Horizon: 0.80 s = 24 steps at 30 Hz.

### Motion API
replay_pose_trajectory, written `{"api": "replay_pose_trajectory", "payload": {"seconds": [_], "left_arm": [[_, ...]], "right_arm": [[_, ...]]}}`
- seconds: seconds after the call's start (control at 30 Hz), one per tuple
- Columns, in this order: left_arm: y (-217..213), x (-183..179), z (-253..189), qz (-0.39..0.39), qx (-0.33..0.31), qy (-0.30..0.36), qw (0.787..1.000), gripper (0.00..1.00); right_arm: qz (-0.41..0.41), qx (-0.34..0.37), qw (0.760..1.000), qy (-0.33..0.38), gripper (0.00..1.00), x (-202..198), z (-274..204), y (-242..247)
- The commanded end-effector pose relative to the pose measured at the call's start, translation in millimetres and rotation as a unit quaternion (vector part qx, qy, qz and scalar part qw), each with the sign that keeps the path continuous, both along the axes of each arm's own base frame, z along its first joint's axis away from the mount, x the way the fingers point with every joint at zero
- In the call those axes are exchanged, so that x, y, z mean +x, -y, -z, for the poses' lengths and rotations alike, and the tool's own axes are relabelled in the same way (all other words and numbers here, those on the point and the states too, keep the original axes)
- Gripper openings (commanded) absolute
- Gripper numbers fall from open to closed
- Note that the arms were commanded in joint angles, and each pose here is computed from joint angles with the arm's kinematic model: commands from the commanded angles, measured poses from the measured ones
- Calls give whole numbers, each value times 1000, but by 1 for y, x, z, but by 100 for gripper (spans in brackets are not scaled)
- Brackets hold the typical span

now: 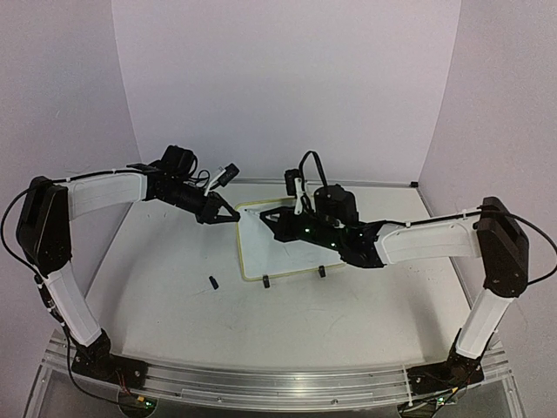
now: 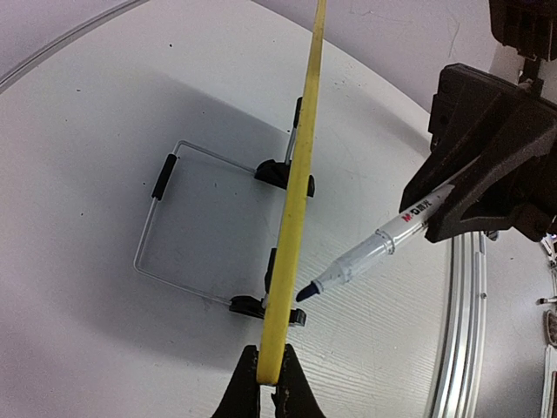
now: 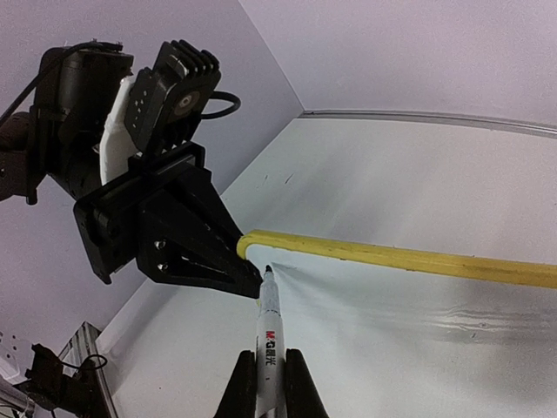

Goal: Write a sentence on the whiteboard

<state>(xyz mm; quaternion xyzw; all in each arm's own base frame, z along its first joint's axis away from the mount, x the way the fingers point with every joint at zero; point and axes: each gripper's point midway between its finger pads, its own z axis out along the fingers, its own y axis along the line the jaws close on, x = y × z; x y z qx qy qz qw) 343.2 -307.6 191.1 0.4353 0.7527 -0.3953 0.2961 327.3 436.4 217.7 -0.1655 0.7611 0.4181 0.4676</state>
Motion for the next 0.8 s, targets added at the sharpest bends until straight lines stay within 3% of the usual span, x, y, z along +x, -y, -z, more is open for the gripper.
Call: {"api": "replay_pose_trajectory", "payload": {"seconds": [0.0,0.47,0.77], "left_arm": [[-3,-1,3,1,14,10,1000,0],[-2,-2,4,5,15,10,1000,0],[-3,-2,3,3,16,12,1000,0]], "right_arm": [[19,17,1000,13,0,7,-11,-2],[0,1,1000,-1,0,6,5,-13],[35,-10,999,-3,0,8,10,6]]}}
